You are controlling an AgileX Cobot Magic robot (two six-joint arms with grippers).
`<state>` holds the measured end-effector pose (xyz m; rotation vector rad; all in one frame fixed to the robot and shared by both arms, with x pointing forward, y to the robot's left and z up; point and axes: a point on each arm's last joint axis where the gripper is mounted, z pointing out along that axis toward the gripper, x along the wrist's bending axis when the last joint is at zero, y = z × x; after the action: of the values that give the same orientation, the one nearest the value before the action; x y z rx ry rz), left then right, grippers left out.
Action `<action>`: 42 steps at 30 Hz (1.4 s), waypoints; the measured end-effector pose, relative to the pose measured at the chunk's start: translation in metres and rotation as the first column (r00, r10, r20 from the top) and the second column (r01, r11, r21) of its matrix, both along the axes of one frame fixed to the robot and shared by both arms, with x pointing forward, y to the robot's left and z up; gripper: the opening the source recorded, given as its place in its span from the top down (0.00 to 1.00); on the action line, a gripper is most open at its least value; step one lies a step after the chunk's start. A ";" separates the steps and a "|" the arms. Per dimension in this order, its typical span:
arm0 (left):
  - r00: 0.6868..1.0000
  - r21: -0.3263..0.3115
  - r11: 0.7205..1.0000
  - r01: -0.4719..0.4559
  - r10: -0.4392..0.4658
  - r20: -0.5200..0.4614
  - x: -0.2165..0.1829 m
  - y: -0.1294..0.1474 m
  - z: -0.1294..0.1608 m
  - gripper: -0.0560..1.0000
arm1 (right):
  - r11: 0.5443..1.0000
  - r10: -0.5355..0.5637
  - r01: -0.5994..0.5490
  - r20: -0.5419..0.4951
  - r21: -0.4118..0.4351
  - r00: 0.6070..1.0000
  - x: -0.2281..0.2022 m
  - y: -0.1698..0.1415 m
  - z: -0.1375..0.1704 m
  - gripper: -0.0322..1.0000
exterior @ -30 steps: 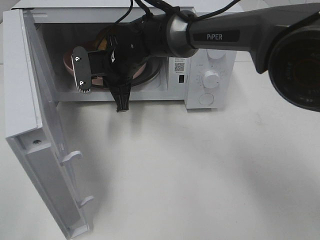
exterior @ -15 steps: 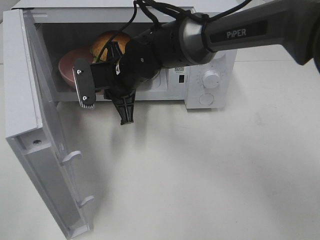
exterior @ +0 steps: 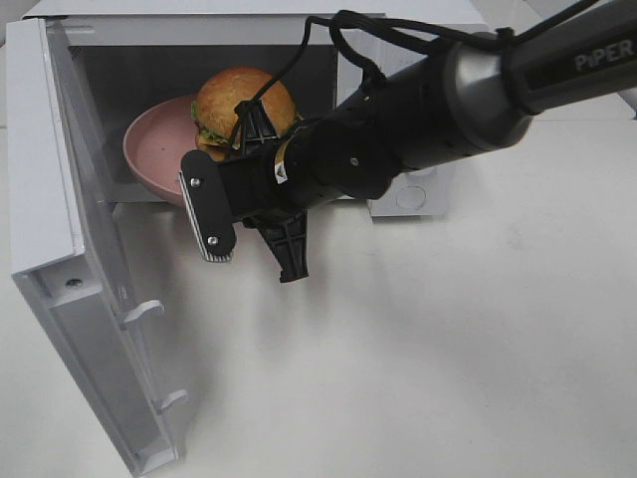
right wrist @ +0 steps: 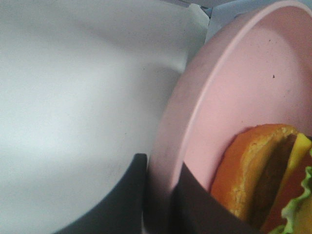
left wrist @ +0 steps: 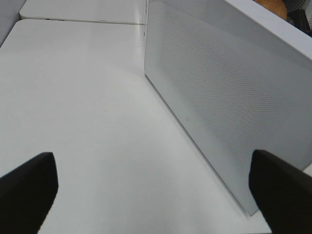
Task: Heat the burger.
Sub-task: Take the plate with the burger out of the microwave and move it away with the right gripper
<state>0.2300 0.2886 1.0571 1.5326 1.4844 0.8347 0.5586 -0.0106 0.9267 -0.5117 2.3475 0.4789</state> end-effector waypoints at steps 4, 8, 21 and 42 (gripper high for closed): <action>1.000 0.000 1.000 0.000 0.000 0.000 0.000 0.000 0.000 0.01 | 1.000 0.020 -0.021 0.023 0.014 1.000 -0.012 -0.009 0.003 0.87; 1.000 0.000 1.000 0.000 0.000 0.000 0.000 0.000 0.000 0.01 | 0.998 0.045 -0.047 0.053 0.037 0.998 -0.032 -0.025 0.009 0.87; 1.000 0.000 1.000 0.000 0.000 0.000 0.000 0.000 0.000 0.01 | 0.996 0.057 -0.061 0.067 0.059 0.996 -0.083 -0.070 0.026 0.87; 1.000 0.000 1.000 0.000 0.000 0.000 0.000 0.000 0.000 0.01 | 0.995 0.046 -0.055 0.108 0.080 0.993 -0.141 -0.123 0.053 0.87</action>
<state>0.2300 0.2886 1.0571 1.5326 1.4844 0.8347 0.4179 -0.1340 0.9801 -0.5454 2.2082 0.5572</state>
